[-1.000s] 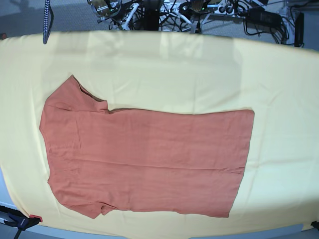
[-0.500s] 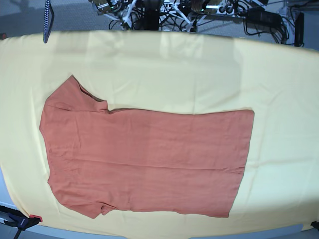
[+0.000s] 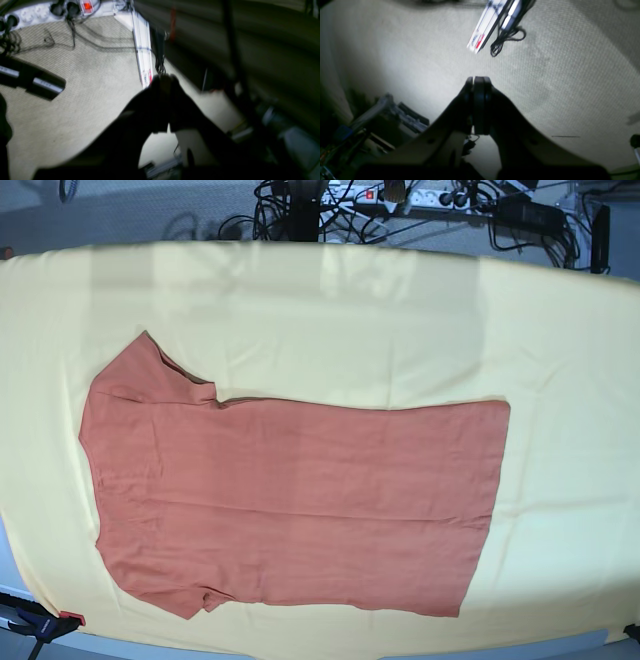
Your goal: Fold the T-shirt properly
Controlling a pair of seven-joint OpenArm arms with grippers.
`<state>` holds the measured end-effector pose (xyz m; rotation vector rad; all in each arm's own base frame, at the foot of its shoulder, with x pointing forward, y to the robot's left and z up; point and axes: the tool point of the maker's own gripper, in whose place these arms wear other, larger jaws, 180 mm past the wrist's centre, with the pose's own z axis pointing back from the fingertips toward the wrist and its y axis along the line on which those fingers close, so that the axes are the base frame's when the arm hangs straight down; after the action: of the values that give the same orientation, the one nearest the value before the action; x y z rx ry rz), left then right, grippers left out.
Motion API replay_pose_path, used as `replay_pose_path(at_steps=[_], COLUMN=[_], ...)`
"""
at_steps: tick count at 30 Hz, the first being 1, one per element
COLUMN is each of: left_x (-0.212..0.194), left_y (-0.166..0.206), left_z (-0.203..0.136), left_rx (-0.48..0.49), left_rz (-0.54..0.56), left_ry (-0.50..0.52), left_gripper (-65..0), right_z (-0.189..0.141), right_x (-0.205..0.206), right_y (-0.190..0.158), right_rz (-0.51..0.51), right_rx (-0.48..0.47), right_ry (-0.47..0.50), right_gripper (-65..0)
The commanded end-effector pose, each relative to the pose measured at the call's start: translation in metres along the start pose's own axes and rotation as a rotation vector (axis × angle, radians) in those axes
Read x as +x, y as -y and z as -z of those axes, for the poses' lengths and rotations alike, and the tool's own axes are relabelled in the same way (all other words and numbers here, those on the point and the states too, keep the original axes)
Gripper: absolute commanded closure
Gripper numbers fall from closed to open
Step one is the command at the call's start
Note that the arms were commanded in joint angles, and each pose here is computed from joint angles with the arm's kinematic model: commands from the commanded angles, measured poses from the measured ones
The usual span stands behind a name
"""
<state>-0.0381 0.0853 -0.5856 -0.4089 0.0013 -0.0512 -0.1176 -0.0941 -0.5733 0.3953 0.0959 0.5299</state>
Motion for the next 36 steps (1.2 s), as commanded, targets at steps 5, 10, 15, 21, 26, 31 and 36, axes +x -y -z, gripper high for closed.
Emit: replay_pose_path(at_steps=[5, 10, 15, 21, 26, 31, 36], left_x=[-0.024, -0.018, 0.013, 0.08, 0.126, 0.153, 0.193], left_y=[-0.006, -0.005, 0.011, 0.017, 0.03, 0.03, 0.041], left_z=[-0.043, -0.095, -0.15, -0.226, -0.279, -0.301, -0.321], left_rx=[0.008, 0.026, 0.067, 0.209, 0.293, 0.34, 0.363], left_rz=[0.071, 0.218, 0.375, 0.544, 0.634, 0.681, 0.768], left_ry=[-0.004, 0.044, 0.156, 0.365, 0.539, 0.64, 0.787], left_gripper=[0.0, 0.0, 0.0, 0.0, 0.0, 0.0, 0.0], right_z=[-0.05, -0.103, -0.161, -0.229, -0.279, -0.314, -0.331], right_x=[-0.013, 0.006, 0.034, 0.067, 0.099, 0.133, 0.192], right_y=[-0.008, -0.014, -0.008, 0.018, 0.038, 0.049, 0.048], right_rz=[-0.028, -0.097, -0.225, -0.344, -0.39, -0.474, -0.663], right_rx=[-0.046, -0.155, -0.366, -0.669, -0.907, -1.078, -1.093], right_ry=[0.003, 0.069, 0.155, 0.246, 0.363, 0.466, 0.646], right_gripper=[0.0, 0.0, 0.0, 0.0, 0.0, 0.0, 0.0])
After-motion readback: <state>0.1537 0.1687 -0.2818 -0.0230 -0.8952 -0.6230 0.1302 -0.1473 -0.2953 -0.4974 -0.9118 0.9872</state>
